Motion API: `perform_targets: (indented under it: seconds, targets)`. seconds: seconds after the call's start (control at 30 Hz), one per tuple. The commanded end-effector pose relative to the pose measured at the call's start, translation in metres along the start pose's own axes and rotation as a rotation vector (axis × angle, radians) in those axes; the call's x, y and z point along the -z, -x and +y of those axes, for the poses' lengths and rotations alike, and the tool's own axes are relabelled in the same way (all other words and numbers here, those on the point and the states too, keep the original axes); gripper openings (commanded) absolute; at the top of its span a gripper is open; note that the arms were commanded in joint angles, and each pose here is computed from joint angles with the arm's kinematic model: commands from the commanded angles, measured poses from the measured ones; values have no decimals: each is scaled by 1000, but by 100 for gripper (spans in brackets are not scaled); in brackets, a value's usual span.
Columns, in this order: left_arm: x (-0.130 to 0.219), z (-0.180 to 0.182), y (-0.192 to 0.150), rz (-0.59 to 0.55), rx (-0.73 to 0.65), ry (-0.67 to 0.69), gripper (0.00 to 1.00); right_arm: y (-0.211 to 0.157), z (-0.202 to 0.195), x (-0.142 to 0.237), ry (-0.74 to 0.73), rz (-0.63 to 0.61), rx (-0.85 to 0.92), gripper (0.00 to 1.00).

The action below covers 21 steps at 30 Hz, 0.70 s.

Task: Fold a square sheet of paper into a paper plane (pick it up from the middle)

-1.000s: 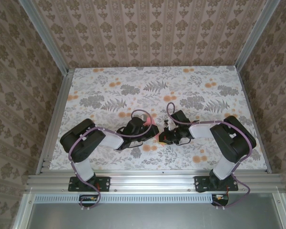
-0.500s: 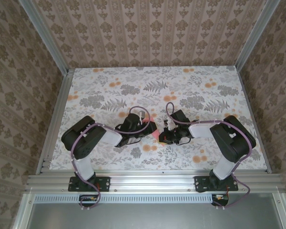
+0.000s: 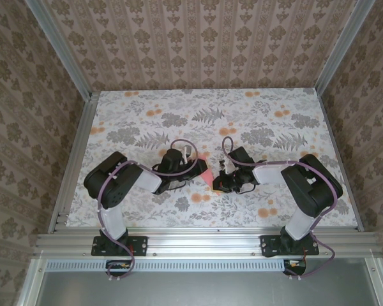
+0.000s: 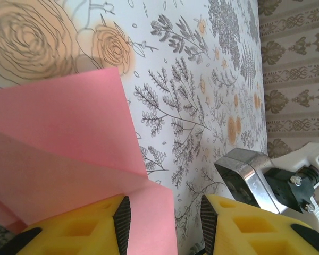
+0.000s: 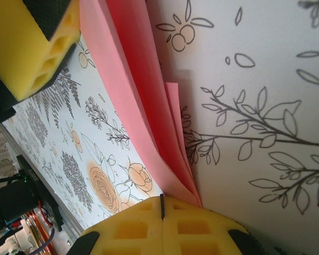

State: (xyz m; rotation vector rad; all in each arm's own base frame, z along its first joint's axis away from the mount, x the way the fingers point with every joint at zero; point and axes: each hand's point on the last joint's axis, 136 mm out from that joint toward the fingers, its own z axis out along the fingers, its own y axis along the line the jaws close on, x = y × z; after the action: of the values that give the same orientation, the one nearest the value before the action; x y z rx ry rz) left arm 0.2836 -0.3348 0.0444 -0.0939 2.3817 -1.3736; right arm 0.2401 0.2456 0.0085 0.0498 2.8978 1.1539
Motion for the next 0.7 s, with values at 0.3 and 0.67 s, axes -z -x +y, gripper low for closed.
perform_targets:
  seconds: [0.3,0.67]
  targets:
    - [18,45,17,-48,13,144,44,-37,-68,-7,-248,96,-142,0]
    - [26,57,36,-79,60,174,45,-36,-66,-7,-244,94,-143,0]
